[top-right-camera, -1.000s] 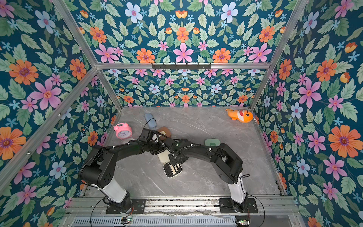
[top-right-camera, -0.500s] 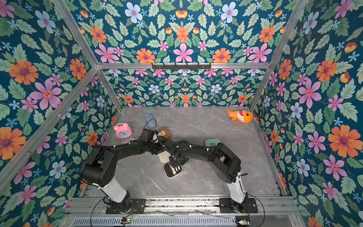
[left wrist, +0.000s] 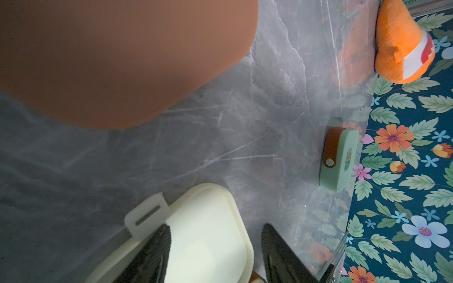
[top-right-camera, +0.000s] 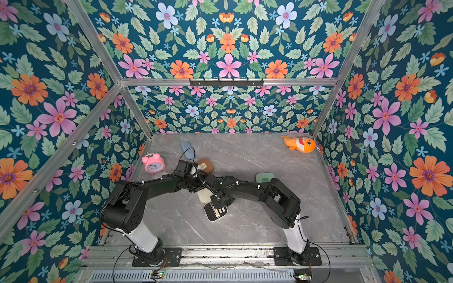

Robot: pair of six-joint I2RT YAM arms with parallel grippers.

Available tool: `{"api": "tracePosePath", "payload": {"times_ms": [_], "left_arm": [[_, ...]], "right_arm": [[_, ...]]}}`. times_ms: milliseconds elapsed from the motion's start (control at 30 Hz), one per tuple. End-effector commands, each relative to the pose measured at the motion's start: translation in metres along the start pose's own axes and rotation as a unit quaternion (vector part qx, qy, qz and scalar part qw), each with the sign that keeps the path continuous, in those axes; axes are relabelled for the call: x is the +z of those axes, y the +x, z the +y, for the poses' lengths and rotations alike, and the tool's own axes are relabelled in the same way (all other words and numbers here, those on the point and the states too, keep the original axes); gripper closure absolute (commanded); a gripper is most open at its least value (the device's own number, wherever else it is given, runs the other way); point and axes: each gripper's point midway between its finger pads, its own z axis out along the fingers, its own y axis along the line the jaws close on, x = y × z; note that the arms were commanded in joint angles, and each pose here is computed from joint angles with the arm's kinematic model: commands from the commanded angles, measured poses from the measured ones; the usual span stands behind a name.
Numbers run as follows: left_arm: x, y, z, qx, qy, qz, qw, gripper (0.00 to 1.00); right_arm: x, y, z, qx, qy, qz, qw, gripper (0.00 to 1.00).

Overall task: Organize nail clipper sets
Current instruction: Place the nail clipper in the storage box.

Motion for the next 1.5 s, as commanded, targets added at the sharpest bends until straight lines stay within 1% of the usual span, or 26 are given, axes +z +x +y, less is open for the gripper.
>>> {"api": "tracePosePath", "payload": {"times_ms": [0,267,500,733,1067,1267,1467], "left_arm": [[-0.001,0.002,0.004,-0.003,-0.01,0.003,1.0,0.38],[-0.001,0.003,0.004,-0.003,-0.007,0.004,1.0,0.38],[0.0,0.004,0.005,-0.004,-0.009,0.005,1.0,0.38],[0.0,0.004,0.005,-0.004,-0.01,0.005,1.0,0.38],[0.001,0.006,0.007,-0.006,-0.012,0.007,1.0,0.38],[0.001,0.006,0.007,-0.005,-0.011,0.007,1.0,0.38],[0.0,0.006,0.007,-0.004,-0.011,0.006,1.0,0.38]], "right_arm": [[0.003,0.007,-0.011,0.005,0.03,0.016,0.999,0.78],[0.001,0.001,-0.017,0.012,0.048,0.014,0.999,0.77],[-0.002,-0.005,-0.017,0.013,0.052,0.006,0.999,0.71],[-0.007,-0.012,-0.02,0.019,0.057,-0.001,0.998,0.68],[-0.016,-0.019,-0.015,0.021,0.044,-0.012,0.999,0.7],[-0.02,-0.022,-0.018,0.033,0.044,-0.014,0.998,0.67],[-0.022,-0.025,-0.016,0.035,0.034,-0.019,0.999,0.74]]}}
